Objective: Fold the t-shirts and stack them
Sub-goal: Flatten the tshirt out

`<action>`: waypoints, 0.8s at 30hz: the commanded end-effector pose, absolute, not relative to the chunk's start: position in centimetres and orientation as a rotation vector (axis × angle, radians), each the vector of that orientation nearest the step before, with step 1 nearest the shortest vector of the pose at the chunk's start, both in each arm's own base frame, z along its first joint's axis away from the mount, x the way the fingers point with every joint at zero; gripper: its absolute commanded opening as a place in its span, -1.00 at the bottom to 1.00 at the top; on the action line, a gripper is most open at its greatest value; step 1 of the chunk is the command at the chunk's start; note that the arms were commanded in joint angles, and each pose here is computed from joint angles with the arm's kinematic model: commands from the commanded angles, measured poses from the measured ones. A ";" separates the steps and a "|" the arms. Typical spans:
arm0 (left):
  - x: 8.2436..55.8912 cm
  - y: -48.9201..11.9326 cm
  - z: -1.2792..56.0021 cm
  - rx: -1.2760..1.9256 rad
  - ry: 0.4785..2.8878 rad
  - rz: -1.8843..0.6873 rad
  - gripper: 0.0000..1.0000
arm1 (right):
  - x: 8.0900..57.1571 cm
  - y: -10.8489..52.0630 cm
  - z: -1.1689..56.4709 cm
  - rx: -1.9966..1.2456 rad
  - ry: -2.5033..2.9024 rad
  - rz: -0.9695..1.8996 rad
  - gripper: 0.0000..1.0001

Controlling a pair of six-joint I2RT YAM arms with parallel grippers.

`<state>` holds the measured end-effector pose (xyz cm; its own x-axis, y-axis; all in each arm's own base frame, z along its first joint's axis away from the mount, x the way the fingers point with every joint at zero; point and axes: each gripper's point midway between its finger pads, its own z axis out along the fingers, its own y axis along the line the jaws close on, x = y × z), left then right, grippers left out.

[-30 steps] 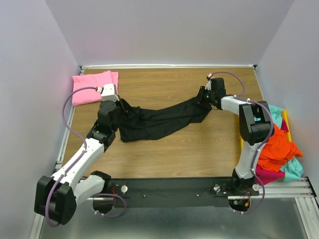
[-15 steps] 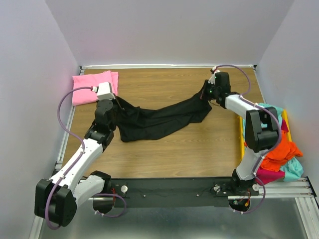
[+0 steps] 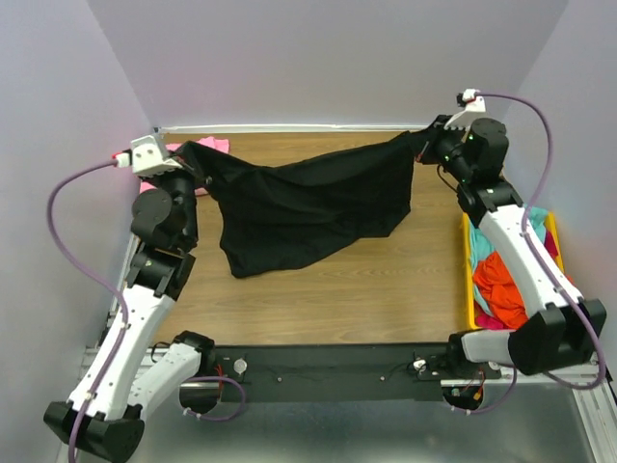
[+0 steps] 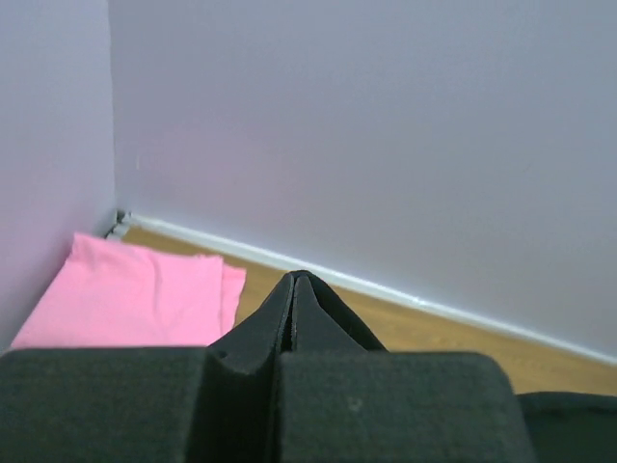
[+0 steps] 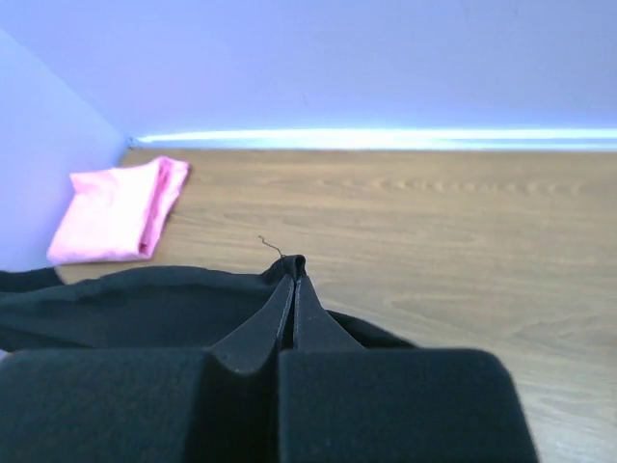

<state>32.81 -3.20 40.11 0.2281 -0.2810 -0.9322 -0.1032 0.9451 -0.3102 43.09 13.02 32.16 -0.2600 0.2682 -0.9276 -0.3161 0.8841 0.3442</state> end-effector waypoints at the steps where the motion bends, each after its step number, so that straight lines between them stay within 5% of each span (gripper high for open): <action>1: 29.3 -3.5 47.8 -0.226 1.179 -0.186 -1.00 | 39.5 13.7 38.0 -0.172 1.652 0.571 -0.96; 13: 18.2 -3.2 61.6 -0.089 0.875 -0.339 -1.00 | 26.0 12.4 55.3 -0.276 1.240 0.603 -0.96; 20: 15.2 -3.9 66.3 0.002 0.766 -0.371 -1.00 | 25.8 11.6 58.2 -0.226 1.200 0.589 -0.97; 24: 19.4 -6.0 65.8 0.047 0.821 -0.377 -1.00 | 29.3 10.9 55.9 -0.138 1.277 0.549 -0.97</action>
